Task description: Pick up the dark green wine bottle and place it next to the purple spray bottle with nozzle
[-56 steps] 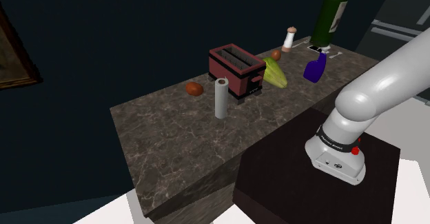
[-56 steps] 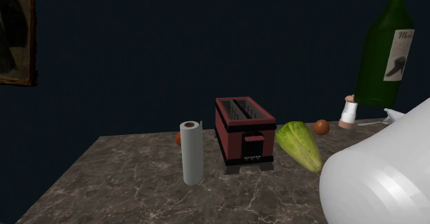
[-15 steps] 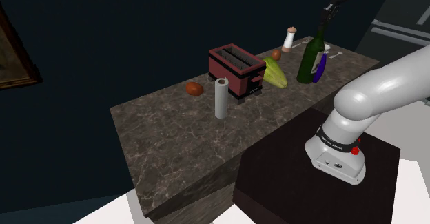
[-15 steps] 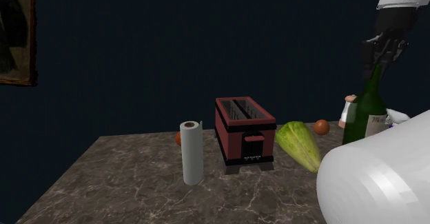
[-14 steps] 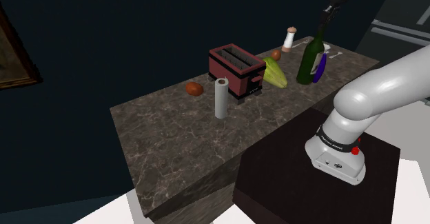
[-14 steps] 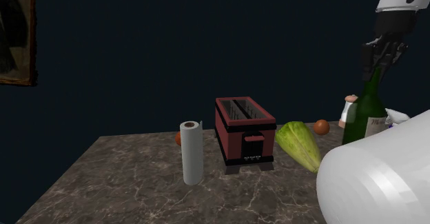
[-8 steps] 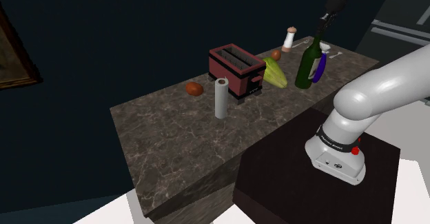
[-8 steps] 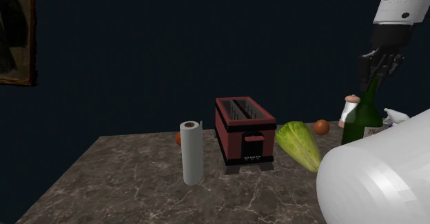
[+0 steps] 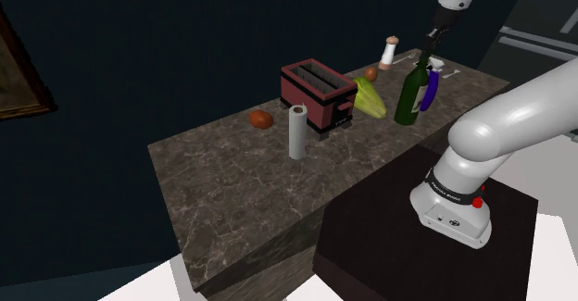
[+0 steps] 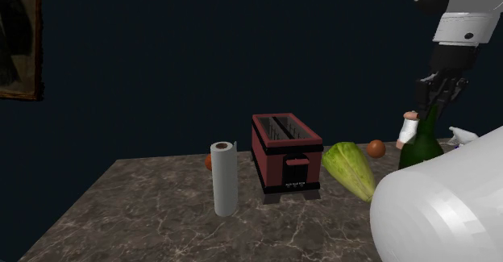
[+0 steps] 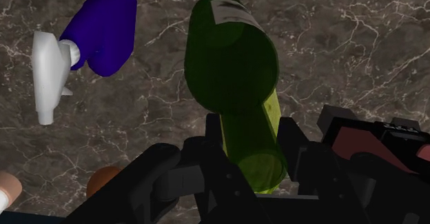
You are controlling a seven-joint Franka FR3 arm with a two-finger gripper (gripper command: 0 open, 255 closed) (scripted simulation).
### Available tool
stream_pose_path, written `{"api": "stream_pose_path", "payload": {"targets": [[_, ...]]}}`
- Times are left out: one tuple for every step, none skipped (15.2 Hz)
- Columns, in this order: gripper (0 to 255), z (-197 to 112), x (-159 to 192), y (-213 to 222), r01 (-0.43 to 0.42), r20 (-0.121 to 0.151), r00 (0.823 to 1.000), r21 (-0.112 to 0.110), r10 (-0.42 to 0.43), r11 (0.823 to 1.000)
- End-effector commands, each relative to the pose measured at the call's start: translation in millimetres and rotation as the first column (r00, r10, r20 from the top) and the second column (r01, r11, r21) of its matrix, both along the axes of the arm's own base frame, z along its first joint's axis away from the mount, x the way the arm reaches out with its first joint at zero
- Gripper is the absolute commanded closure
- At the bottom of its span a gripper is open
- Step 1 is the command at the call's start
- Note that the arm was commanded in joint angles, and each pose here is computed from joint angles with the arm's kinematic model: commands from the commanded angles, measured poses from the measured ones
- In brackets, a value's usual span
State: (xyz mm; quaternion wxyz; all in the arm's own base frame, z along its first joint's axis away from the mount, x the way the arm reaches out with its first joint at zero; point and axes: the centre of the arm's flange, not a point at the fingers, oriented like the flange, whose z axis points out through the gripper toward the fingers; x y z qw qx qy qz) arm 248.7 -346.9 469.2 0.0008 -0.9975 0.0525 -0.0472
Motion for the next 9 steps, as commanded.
{"api": "stream_pose_path", "payload": {"targets": [[255,-0.4,0.0,-0.1,0.0,0.001,1.0,0.0,0.0,1.0],[255,-0.4,0.0,-0.1,0.0,0.001,1.0,0.0,0.0,1.0],[255,-0.4,0.0,-0.1,0.0,0.001,1.0,0.0,0.0,1.0],[255,-0.4,0.0,-0.1,0.0,0.001,1.0,0.0,0.0,1.0],[255,-0.4,0.0,-0.1,0.0,0.001,1.0,0.0,0.0,1.0],[0,-0.4,0.0,-0.1,0.0,0.001,1.0,0.0,0.0,1.0],[0,-0.3,0.0,-0.1,0.0,0.001,1.0,0.0,0.0,1.0],[0,-0.3,0.0,-0.1,0.0,0.001,1.0,0.0,0.0,1.0],[0,-0.3,0.0,-0.1,0.0,0.001,1.0,0.0,0.0,1.0]]}}
